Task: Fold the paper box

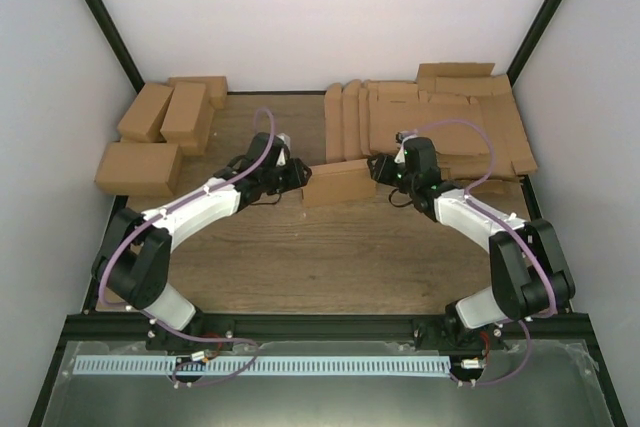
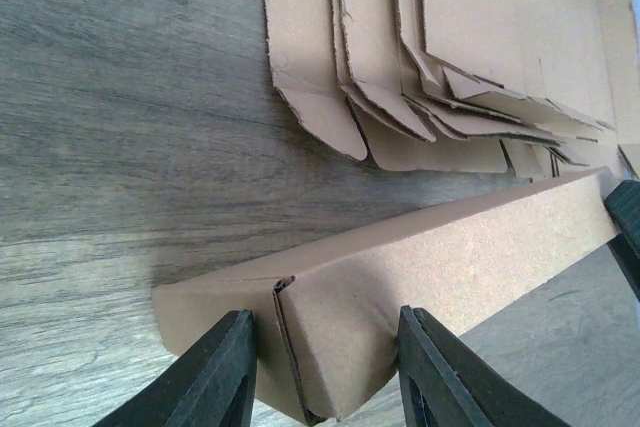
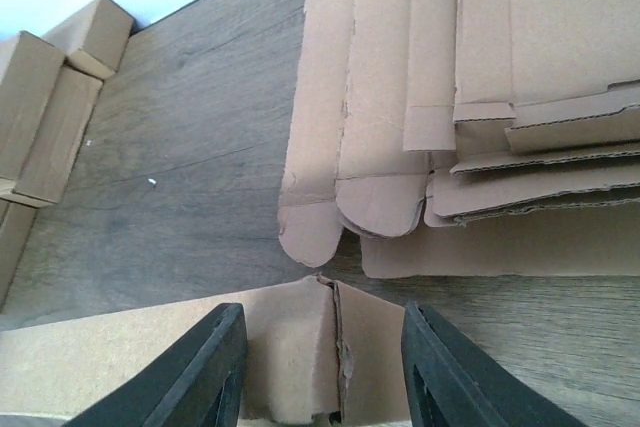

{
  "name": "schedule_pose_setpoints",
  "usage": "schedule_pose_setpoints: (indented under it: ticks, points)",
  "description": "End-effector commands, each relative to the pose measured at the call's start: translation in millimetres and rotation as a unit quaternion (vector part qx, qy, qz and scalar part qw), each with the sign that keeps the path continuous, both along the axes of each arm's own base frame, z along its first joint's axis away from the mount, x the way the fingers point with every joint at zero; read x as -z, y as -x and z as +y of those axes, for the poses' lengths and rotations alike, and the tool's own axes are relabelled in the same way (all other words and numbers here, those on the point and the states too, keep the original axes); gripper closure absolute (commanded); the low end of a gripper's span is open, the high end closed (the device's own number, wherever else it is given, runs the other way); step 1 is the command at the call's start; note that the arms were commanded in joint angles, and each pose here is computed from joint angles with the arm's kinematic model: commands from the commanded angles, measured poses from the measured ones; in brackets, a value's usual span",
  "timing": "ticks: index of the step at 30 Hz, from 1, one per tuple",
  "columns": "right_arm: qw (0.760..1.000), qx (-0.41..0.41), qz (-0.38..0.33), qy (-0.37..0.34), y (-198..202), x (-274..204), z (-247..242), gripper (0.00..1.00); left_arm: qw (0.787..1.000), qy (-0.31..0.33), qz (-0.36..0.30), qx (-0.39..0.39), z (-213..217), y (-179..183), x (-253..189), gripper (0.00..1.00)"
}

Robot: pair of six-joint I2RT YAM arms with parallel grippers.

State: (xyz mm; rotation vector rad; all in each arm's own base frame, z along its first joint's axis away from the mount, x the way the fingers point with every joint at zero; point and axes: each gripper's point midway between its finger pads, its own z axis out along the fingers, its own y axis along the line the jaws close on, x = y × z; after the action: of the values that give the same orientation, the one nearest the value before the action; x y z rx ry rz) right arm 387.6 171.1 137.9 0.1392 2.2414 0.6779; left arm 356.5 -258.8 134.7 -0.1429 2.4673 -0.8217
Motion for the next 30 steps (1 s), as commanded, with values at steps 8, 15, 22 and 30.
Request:
schedule_pose_setpoints:
  ticks: [8,15,22,30]
  points:
    - [0.993,0.0,0.117,0.008,46,72,-14,0.61,0.996,-0.038,0.083,0.01,15,38,60,0.57]
    - [0.996,-0.009,0.085,0.028,33,45,-14,0.6,0.999,-0.042,0.021,0.004,14,15,-6,0.33]
    - [0.995,-0.024,0.089,0.029,33,51,-10,0.6,0.997,0.04,-0.007,0.06,-7,8,-63,0.45]
    - [0.995,-0.031,0.086,0.029,30,48,-7,0.62,0.986,0.114,-0.003,0.12,-30,12,-69,0.96]
